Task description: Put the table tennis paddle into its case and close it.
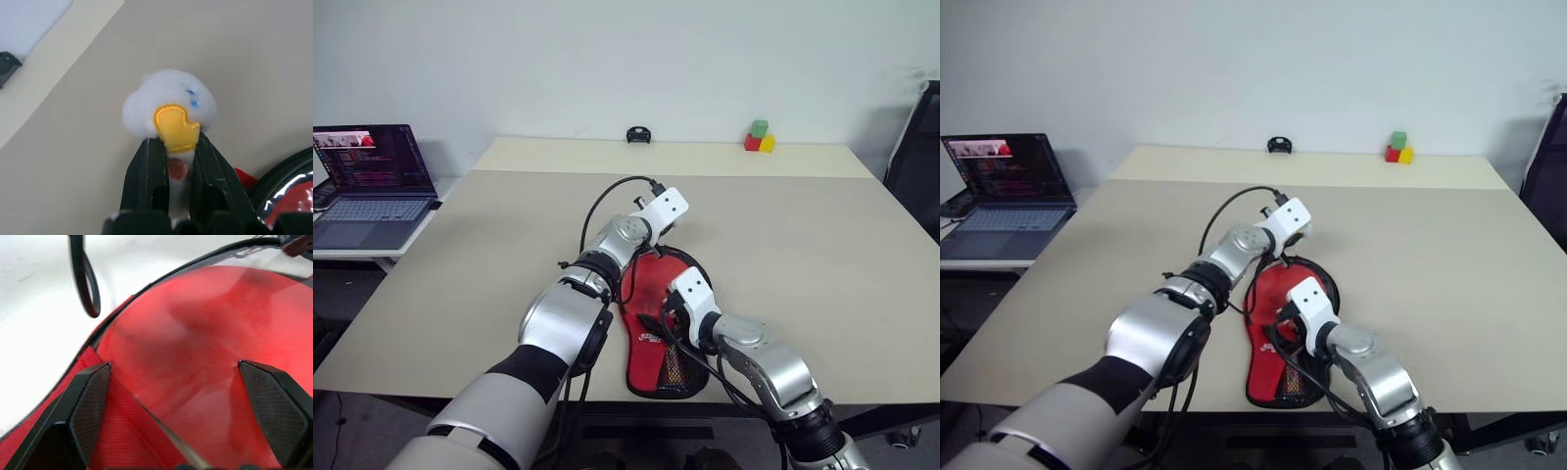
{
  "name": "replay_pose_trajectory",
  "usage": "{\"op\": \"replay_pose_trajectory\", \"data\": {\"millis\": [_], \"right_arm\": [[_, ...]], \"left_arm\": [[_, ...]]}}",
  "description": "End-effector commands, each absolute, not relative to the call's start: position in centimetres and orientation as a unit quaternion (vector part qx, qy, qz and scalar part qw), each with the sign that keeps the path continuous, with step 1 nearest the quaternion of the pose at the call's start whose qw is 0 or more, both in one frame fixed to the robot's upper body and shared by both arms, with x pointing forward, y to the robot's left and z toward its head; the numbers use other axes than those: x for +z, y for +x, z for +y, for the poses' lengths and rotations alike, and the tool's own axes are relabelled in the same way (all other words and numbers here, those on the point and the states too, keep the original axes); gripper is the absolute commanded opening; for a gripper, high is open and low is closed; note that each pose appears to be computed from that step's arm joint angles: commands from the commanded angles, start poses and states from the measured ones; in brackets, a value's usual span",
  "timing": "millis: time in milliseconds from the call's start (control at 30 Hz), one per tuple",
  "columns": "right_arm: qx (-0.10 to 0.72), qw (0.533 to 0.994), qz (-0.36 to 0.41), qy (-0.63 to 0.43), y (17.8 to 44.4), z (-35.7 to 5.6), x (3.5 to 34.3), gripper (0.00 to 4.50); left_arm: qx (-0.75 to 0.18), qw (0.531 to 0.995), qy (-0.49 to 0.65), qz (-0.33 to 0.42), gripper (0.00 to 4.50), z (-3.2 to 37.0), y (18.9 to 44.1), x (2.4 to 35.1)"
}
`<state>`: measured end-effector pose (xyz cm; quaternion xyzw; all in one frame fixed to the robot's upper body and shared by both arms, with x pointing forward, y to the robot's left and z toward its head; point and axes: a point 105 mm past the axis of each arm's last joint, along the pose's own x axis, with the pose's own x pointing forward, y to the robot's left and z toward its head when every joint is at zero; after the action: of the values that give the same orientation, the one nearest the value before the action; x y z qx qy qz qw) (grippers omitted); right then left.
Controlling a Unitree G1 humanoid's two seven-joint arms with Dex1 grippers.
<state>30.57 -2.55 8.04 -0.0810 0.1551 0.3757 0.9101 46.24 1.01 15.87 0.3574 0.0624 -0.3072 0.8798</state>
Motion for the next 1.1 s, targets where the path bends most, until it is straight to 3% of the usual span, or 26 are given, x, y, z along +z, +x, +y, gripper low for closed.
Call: {"op": "replay_pose_trajectory", "data": {"millis": [33,267,533,733,1033,1100], "right_arm": [[0.390,0.873,0.285,-0.065,27.0,-1.7,2.0,4.50],[0.389,0.872,0.290,-0.061,26.1,-1.3,1.7,4.50],[0.384,0.874,0.293,-0.058,25.9,-1.3,1.5,4.50],[0.384,0.874,0.292,-0.055,25.9,-1.0,1.4,4.50],[0.389,0.873,0.290,-0.057,26.1,-0.8,1.5,4.50],[0.390,0.873,0.288,-0.058,26.2,-0.8,1.6,4.50]], "left_arm": [[-0.319,0.863,0.386,-0.072,0.20,-3.9,45.5,22.8],[-0.342,0.831,0.422,-0.122,0.20,-8.2,43.6,24.0],[-0.323,0.825,0.447,-0.127,0.20,-8.4,43.7,23.8],[-0.363,0.796,0.479,-0.063,0.20,-7.7,43.4,18.7],[-0.357,0.793,0.492,-0.038,3.37,-6.1,43.9,17.4],[-0.355,0.793,0.494,-0.032,3.37,-5.8,44.0,17.2]]}}
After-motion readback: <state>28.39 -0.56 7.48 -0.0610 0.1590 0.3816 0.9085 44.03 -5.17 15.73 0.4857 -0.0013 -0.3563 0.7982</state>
